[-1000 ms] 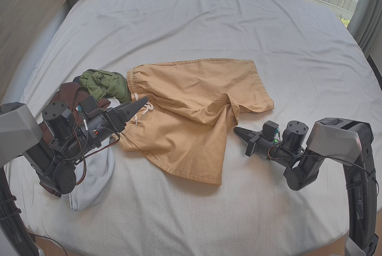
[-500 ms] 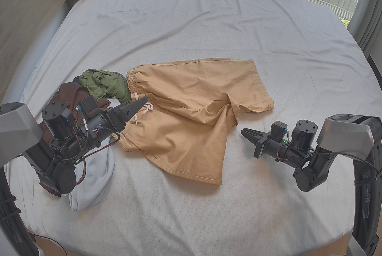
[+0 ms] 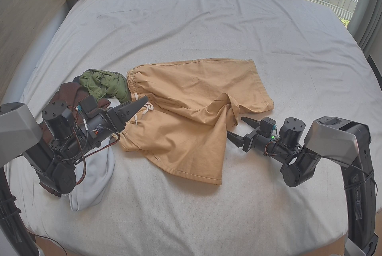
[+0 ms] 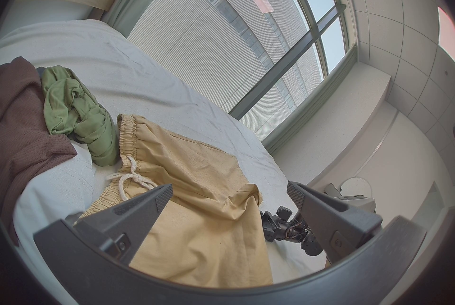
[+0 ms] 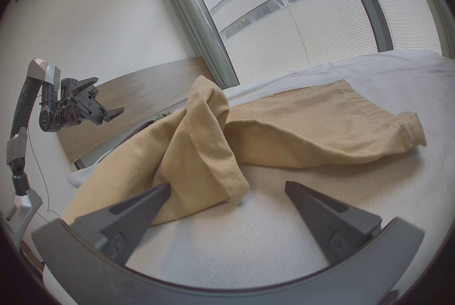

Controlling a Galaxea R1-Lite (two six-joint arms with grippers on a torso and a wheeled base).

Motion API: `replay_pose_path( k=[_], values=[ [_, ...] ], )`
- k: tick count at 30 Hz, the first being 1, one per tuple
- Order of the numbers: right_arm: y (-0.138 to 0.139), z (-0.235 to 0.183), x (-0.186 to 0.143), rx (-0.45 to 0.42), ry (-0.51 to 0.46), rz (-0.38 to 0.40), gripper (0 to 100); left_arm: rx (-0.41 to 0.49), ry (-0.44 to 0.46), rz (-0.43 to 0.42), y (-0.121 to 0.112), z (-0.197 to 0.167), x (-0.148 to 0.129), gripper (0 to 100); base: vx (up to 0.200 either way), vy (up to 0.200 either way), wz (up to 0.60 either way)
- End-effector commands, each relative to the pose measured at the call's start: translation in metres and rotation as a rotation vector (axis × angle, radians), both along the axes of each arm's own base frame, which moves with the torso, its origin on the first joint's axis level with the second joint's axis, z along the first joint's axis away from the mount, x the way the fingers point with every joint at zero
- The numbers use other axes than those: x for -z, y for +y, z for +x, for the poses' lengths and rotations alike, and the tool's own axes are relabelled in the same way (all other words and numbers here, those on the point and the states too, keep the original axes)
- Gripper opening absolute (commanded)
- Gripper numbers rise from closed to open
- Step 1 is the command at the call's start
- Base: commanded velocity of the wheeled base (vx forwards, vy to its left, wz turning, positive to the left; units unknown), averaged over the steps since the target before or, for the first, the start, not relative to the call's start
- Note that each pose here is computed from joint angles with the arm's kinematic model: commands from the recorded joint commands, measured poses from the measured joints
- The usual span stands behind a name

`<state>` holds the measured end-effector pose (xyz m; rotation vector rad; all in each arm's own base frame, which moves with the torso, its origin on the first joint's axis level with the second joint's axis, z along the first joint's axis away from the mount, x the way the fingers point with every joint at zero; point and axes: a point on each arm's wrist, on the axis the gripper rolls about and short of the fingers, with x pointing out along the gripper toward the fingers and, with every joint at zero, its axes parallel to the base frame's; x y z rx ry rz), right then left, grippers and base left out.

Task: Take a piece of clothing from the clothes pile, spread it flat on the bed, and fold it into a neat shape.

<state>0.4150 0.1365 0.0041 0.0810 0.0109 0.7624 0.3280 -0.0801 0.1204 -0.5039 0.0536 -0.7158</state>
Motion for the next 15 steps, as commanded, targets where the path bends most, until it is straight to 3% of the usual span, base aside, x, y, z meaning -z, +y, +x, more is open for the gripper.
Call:
replay_pose_path(
  k=[1, 15],
  values=[
    [0.002, 0.002, 0.007, -0.002, 0.006, 0.000, 0, 0.001, 0.003, 0.000, 0.000, 0.000, 0.001, 100, 0.000, 0.000, 0.00],
    [0.004, -0.006, -0.007, -0.010, -0.023, 0.007, 0, 0.001, 0.000, -0.001, 0.000, 0.000, 0.000, 100, 0.000, 0.000, 0.00]
  ],
)
